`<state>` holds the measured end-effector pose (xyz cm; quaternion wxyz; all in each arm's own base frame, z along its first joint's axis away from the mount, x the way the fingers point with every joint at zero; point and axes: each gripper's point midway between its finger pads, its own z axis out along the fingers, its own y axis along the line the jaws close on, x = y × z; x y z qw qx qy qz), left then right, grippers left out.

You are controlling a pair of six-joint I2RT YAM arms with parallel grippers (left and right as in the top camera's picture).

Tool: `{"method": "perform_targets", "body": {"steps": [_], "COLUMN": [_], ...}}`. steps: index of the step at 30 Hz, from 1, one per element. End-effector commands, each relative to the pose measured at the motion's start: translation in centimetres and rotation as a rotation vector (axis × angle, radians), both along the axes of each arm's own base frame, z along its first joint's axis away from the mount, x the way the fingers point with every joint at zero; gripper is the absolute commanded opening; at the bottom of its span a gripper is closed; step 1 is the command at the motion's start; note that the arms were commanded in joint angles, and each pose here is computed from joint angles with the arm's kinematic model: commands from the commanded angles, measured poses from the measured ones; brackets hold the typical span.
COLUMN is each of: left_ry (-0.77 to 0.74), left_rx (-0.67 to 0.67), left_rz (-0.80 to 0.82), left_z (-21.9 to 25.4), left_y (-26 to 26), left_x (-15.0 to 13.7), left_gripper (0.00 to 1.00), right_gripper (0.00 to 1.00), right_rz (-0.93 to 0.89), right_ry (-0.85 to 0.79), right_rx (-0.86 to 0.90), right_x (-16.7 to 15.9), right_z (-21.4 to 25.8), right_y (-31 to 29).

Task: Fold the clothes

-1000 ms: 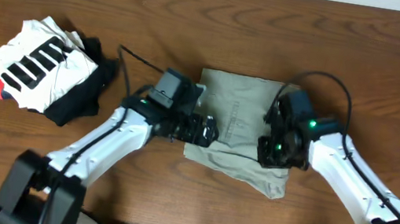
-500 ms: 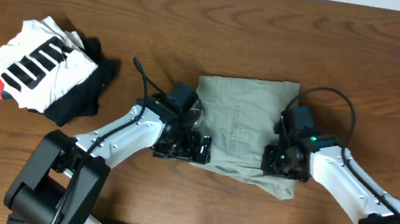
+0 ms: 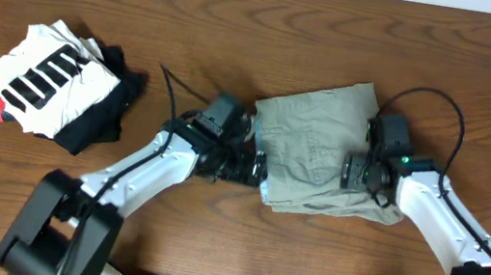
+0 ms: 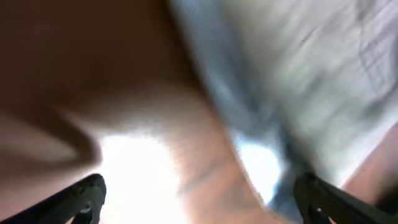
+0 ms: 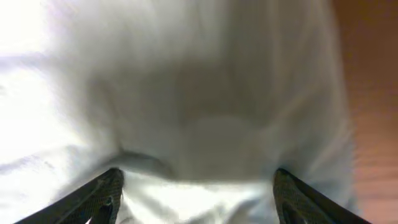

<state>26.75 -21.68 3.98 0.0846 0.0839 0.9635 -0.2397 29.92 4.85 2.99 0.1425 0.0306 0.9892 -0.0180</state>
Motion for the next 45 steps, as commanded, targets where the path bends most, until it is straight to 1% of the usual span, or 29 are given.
{"method": "perform_targets", "body": {"steps": [1, 3, 5, 8, 12, 18, 21, 24, 26, 28, 33, 34, 36, 37, 41, 43, 45], "left_ry": [-0.267, -0.411, -0.514, -0.569, -0.550, -0.492, -0.452, -0.398, -0.353, -0.292, -0.070, -0.024, 0.085, 0.156, 0.412, 0.519, 0.576], "left_rx": [0.049, 0.037, 0.015, -0.003, -0.034, -0.042, -0.072, -0.083, -0.073, -0.056, 0.008, 0.022, 0.054, 0.073, 0.135, 0.104, 0.103], "left_rz": [0.014, 0.013, -0.006, 0.000, -0.059, -0.137, -0.170, -0.186, -0.186, -0.196, -0.221, -0.224, -0.226, -0.212, -0.154, -0.151, -0.153], "left_z": [3.4, 5.3, 6.6, 7.2, 6.5, 4.8, 3.0, 0.7, -1.0, -2.6, -5.6, -5.9, -6.3, -6.4, -6.1, -5.1, -4.6], "left_y": [0.7, 0.3, 0.0, 0.2, 0.0, -1.4, -2.9, -3.7, -3.7, -3.7, -2.7, -2.4, -1.6, -1.1, 0.7, 0.6, 0.7], "left_x": [4.2, 6.6, 8.5, 10.7, 13.5, 17.4, 18.4, 18.4, 17.8, 16.7, 11.9, 10.9, 8.4, 7.0, 2.0, -0.1, -1.4], "left_gripper": [0.98, 0.98, 0.98, 0.98, 0.98, 0.98, 0.98, 0.98, 0.98, 0.98, 1.00, 0.96, 0.89, 0.87, 0.87, 0.87, 0.87], "right_gripper": [0.78, 0.79, 0.79, 0.79, 0.80, 0.80, 0.81, 0.81, 0.81, 0.81, 0.82, 0.82, 0.82, 0.83, 0.83, 0.84, 0.84], "right_rz": [0.036, 0.043, 0.058, 0.089, 0.117, 0.122, 0.121, 0.121, 0.121, 0.120, 0.120, 0.121, 0.121, 0.119, 0.132, 0.134, 0.134], "right_ry": [-0.119, -0.164, -0.204, -0.250, -0.275, -0.240, -0.219, -0.201, -0.192, -0.188, -0.189, -0.189, -0.189, -0.189, -0.191, -0.189, -0.184], "right_rx": [-0.028, 0.005, 0.051, 0.132, 0.197, 0.208, 0.206, 0.209, 0.207, 0.206, 0.206, 0.206, 0.205, 0.202, 0.189, 0.188, 0.187], "right_x": [3.2, 3.9, 4.1, 3.5, 1.6, -0.9, -1.4, -1.8, -2.0, -2.1, -2.1, -2.1, -2.1, -2.1, -2.1, -2.1, -2.2], "right_z": [4.5, 7.3, 9.8, 12.9, 15.2, 15.9, 15.7, 15.5, 15.3, 15.3, 15.3, 15.3, 15.3, 15.3, 15.3, 15.2, 15.2], "right_y": [0.2, 0.7, 1.5, 2.7, 3.4, 3.2, 3.1, 3.1, 3.0, 3.0, 3.0, 3.0, 3.0, 2.9, 2.8, 2.8, 2.8]}}
